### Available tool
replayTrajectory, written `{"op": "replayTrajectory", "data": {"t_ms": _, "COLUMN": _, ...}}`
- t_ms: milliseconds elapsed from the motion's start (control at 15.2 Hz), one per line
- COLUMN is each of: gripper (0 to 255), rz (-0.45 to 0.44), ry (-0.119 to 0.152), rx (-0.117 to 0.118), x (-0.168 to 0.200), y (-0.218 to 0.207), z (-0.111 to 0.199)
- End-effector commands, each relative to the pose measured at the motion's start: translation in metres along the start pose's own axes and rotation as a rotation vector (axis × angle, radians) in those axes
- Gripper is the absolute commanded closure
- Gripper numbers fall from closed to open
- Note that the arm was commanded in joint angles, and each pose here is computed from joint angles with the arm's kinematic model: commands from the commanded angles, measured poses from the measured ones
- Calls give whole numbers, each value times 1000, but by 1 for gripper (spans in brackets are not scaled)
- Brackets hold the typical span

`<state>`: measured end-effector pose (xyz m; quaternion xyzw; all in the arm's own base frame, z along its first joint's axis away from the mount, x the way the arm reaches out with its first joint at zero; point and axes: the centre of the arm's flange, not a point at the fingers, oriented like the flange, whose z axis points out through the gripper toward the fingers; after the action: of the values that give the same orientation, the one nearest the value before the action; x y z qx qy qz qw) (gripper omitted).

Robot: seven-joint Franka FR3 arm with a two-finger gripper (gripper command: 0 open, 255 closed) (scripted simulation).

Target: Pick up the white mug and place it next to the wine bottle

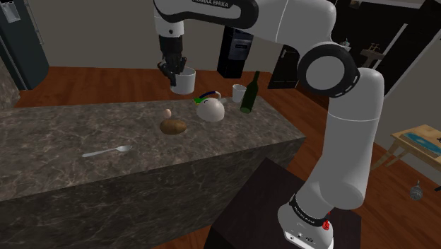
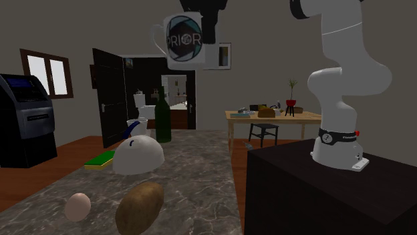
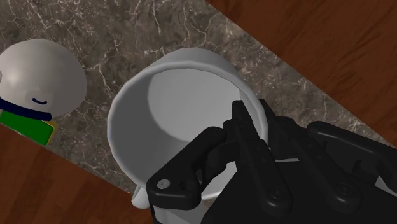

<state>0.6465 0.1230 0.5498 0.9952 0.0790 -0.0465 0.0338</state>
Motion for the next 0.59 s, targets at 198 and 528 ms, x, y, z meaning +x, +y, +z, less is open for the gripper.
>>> {"op": "replayTrajectory", "data": {"t_ms": 198, "gripper": 255, "rz": 0, "ry": 0, "rx": 0, "x": -2, "y": 1, "z": -26}}
{"op": "replayTrajectory", "data": {"t_ms": 528, "gripper": 255, "rz": 0, "ry": 0, "rx": 0, "x": -4, "y": 2, "z": -48}}
